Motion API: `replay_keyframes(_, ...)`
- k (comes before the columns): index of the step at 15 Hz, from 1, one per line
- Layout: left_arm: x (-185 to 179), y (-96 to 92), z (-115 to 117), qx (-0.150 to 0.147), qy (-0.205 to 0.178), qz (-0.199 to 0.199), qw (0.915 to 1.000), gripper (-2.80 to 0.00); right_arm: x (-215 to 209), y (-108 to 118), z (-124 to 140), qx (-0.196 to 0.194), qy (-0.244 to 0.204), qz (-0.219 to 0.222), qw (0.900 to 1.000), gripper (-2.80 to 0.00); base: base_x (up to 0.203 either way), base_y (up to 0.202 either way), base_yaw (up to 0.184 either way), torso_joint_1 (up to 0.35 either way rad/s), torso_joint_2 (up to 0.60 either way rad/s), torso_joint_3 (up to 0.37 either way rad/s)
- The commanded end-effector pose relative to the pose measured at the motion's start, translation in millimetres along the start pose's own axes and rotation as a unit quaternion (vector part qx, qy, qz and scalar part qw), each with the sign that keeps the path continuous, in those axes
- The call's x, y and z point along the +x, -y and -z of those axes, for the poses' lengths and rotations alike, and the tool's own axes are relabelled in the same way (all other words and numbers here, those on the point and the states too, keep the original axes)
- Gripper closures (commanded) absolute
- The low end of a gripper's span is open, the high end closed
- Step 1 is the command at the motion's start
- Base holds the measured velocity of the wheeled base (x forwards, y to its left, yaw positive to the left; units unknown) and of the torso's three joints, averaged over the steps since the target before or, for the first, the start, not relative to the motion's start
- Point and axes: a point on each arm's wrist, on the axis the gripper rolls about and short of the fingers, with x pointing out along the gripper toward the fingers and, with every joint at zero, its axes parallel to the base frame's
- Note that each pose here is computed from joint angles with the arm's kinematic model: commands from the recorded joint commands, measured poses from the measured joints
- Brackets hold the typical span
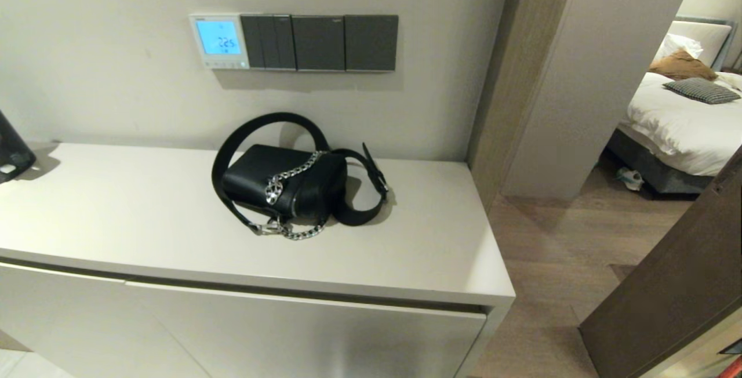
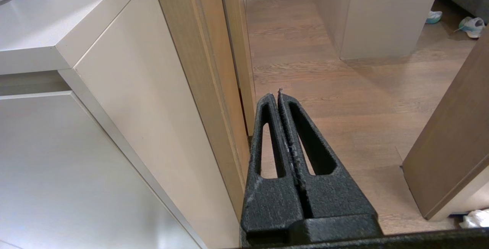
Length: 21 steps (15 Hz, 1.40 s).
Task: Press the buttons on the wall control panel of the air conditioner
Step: Turn off the central air conditioner
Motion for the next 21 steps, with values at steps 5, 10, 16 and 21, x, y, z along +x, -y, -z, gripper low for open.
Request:
replay_keyframes(5,6,-1.7,-81,-0.002,0.014,0.026,0.9996,0.00,0,0,1,0.000,-0.002,0.000,1.000,0.00,0.000,0.000,0.000,0.000,0.00,0.000)
replay_keyframes(10,65,-1.6,-167,-0.008,0.007,0.060,0.9981,0.00,0,0,1,0.000,-0.002,0.000,1.000,0.00,0.000,0.000,0.000,0.000,0.00,0.000)
replay_keyframes(16,159,7.7,-238,-0.047,-0.004,0.129,0.9906,0.00,0,0,0,0.000,-0.001,0.000,1.000,0.00,0.000,0.000,0.000,0.000,0.00,0.000)
replay_keyframes(21,246,23.9,-241,-0.065,-0.012,0.147,0.9870,0.00,0,0,0,0.000,-0.001,0.000,1.000,0.00,0.000,0.000,0.000,0.000,0.00,0.000)
